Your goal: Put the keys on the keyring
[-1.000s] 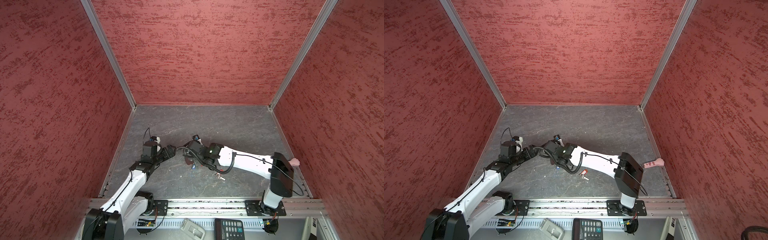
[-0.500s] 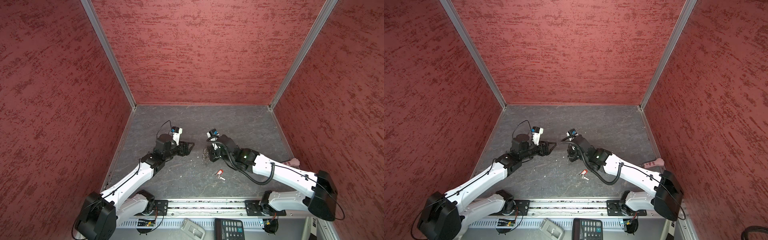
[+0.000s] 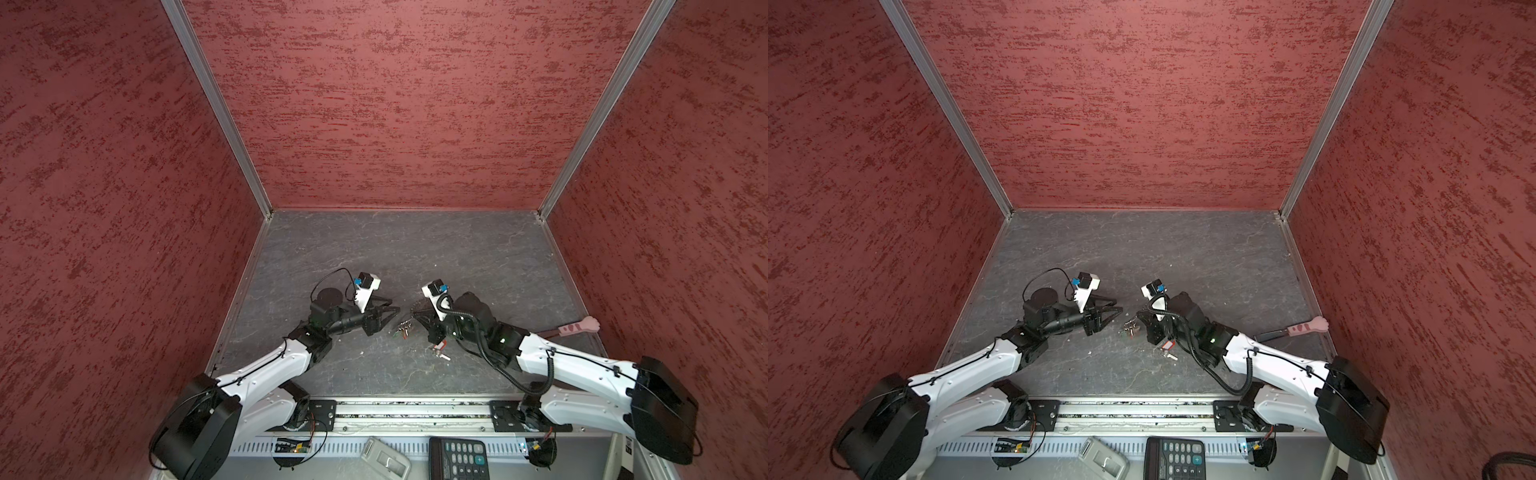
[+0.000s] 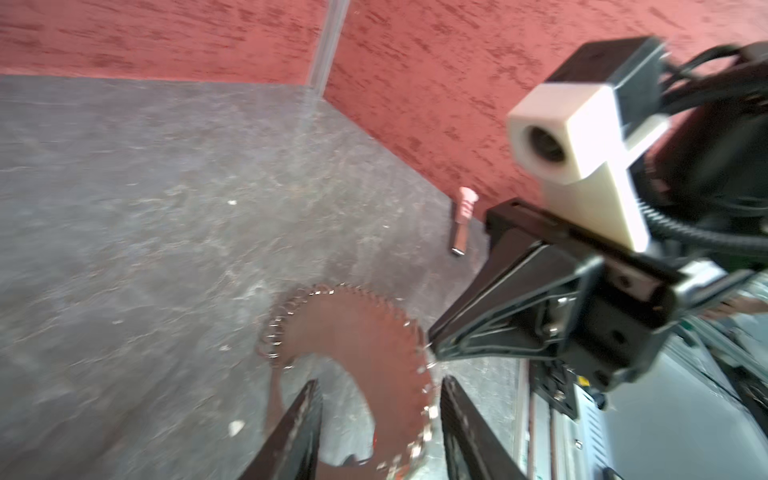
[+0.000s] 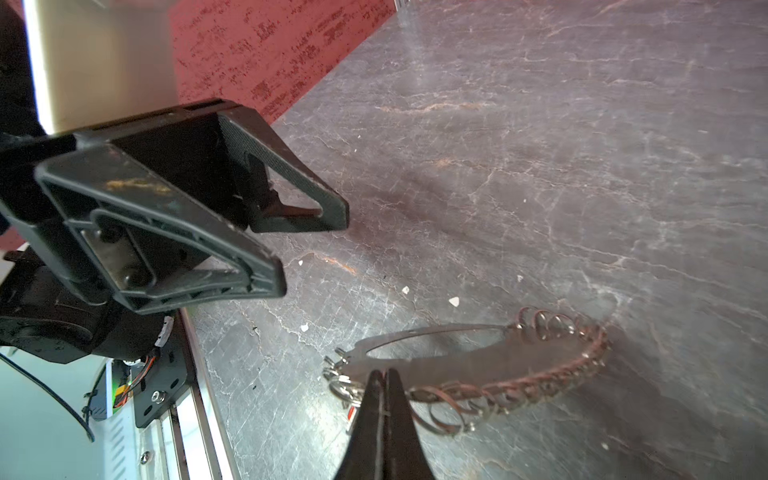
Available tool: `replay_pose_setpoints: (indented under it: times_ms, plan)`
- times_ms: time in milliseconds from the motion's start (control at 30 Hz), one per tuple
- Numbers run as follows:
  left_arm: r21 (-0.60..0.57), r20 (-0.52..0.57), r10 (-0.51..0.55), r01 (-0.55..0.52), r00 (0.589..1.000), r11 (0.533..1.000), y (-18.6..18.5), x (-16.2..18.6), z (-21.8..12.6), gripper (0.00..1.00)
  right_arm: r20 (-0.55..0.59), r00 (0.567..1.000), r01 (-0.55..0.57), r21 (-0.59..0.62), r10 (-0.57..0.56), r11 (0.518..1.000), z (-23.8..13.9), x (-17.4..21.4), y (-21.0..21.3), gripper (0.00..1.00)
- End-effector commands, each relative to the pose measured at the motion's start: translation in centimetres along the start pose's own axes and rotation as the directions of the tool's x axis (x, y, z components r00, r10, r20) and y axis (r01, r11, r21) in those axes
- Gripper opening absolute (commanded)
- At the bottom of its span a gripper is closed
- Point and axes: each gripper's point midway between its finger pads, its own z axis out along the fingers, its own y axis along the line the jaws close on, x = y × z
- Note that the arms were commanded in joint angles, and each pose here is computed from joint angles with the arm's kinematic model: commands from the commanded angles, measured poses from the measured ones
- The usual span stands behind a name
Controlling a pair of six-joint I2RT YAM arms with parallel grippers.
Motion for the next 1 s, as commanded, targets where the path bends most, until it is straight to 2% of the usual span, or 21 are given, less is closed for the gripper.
replay_pose_setpoints:
  times_ms: [0,100,233,600,833,967]
  plan:
    - [0.106,0.026,0.092,-0.094,0.995,0.990,-1.5,0.3,0.5,0.45,0.189,0.982,0.032,-0.122,-0.008,0.992,-1.4,-3.9,2.5,0.00]
    - [0.160,0.026,0.124,-0.127,0.992,0.979,-2.2,0.9,0.6,0.41,0.201,0.979,0.053,-0.148,-0.022,0.988,-1.6,-3.2,2.7,0.00]
    - [0.206,-0.030,0.143,-0.134,0.989,0.969,-2.4,1.8,1.1,0.31,0.225,0.973,0.087,-0.178,-0.045,0.980,-2.1,-2.0,2.9,0.00]
    - [0.365,-0.095,0.231,-0.182,0.968,0.913,-4.6,4.4,1.5,0.28,0.261,0.955,0.205,-0.233,-0.142,0.951,-2.9,-1.0,3.9,0.00]
    - [0.353,-0.109,0.244,-0.192,0.964,0.916,-4.2,4.8,1.7,0.24,0.269,0.947,0.241,-0.234,-0.175,0.942,-3.1,-0.7,3.6,0.00]
    - [0.385,-0.098,0.239,-0.184,0.966,0.904,-4.8,4.7,1.7,0.23,0.268,0.947,0.245,-0.255,-0.175,0.935,-3.0,-0.7,3.7,0.00]
